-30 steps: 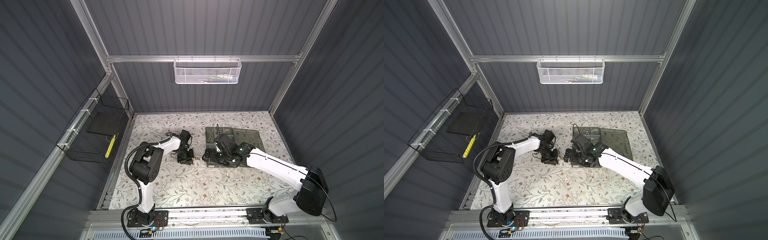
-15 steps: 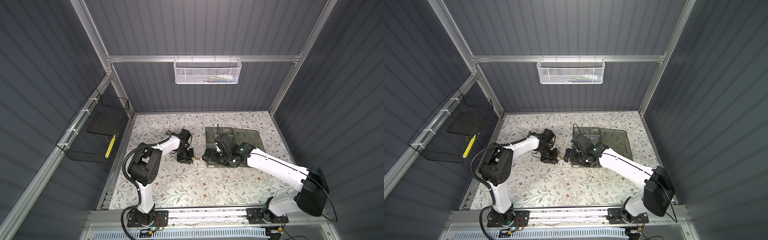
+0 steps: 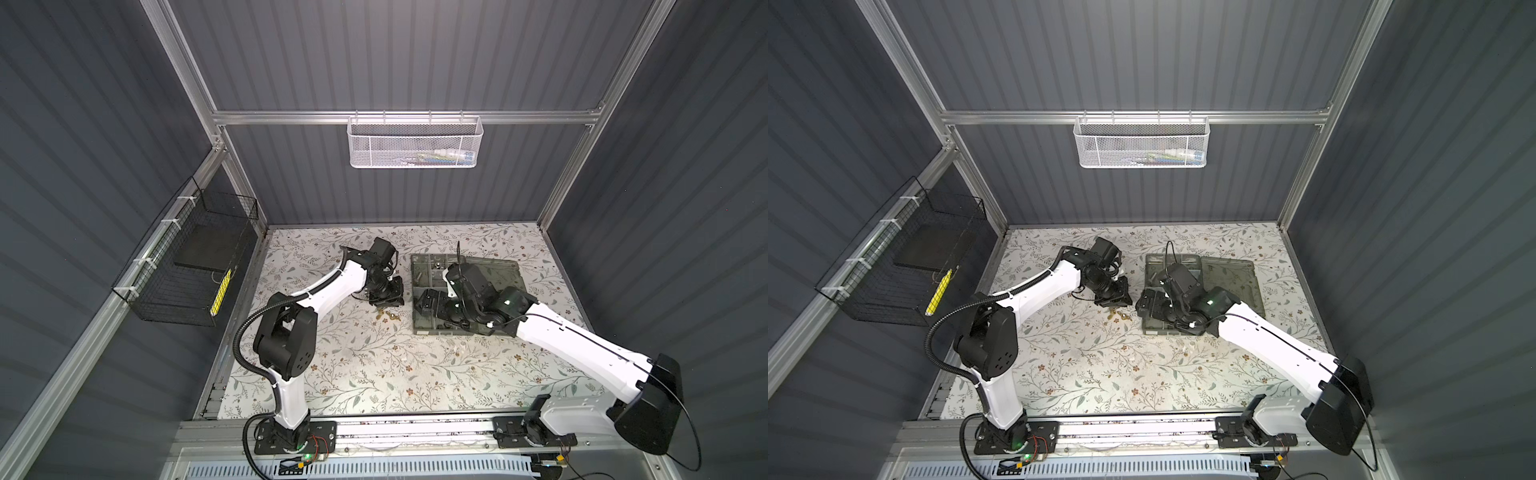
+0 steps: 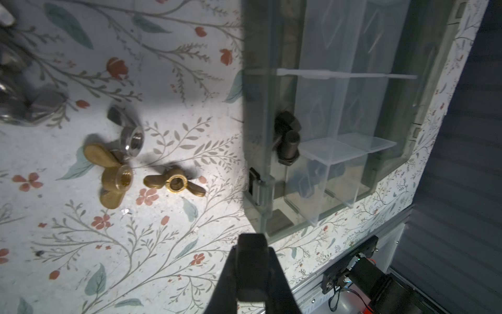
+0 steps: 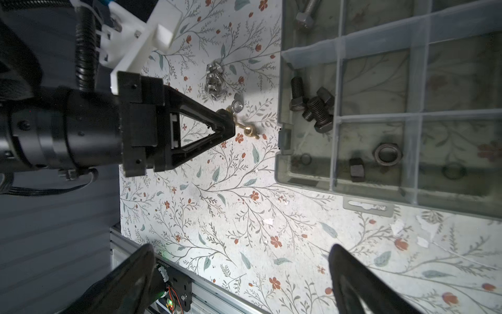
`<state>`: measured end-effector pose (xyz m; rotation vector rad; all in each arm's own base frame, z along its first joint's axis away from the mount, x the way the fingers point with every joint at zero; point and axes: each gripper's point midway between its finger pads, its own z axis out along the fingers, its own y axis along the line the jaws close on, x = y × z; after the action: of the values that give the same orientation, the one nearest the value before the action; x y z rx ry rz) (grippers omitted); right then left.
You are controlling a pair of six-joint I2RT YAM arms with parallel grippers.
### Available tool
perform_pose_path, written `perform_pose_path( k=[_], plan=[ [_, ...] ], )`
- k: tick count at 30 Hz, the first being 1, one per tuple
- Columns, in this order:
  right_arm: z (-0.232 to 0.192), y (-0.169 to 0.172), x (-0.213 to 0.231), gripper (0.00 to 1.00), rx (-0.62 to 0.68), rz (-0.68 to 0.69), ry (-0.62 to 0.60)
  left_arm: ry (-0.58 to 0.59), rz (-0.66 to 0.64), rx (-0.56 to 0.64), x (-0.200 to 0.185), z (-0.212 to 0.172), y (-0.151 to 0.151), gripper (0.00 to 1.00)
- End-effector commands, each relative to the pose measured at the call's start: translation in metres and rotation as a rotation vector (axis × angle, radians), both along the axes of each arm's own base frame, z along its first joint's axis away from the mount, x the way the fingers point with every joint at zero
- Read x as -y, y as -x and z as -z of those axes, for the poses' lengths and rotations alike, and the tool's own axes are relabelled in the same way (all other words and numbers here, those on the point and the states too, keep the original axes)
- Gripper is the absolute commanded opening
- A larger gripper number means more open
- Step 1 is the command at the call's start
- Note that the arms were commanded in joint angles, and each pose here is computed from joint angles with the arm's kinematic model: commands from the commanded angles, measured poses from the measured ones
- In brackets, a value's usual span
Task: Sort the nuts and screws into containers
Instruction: 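Carry the held black nut with the left gripper over the box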
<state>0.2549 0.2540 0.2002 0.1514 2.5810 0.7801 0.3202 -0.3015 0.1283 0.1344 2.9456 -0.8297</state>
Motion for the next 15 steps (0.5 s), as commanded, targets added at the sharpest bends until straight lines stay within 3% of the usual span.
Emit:
perform_pose_path(
  k=[1,8,15],
  plan=[
    [0.002,0.000,0.020,0.99,0.003,0.047,0.022,0.054,0.024,0.003,0.023,-0.020,0.003,0.09],
    [0.001,0.005,0.055,0.99,0.006,0.109,0.024,0.098,0.107,0.013,0.069,-0.027,0.012,0.10],
    [0.004,0.014,0.081,0.99,0.002,0.163,0.014,0.104,0.201,-0.029,0.109,-0.005,0.038,0.10]
  ],
)
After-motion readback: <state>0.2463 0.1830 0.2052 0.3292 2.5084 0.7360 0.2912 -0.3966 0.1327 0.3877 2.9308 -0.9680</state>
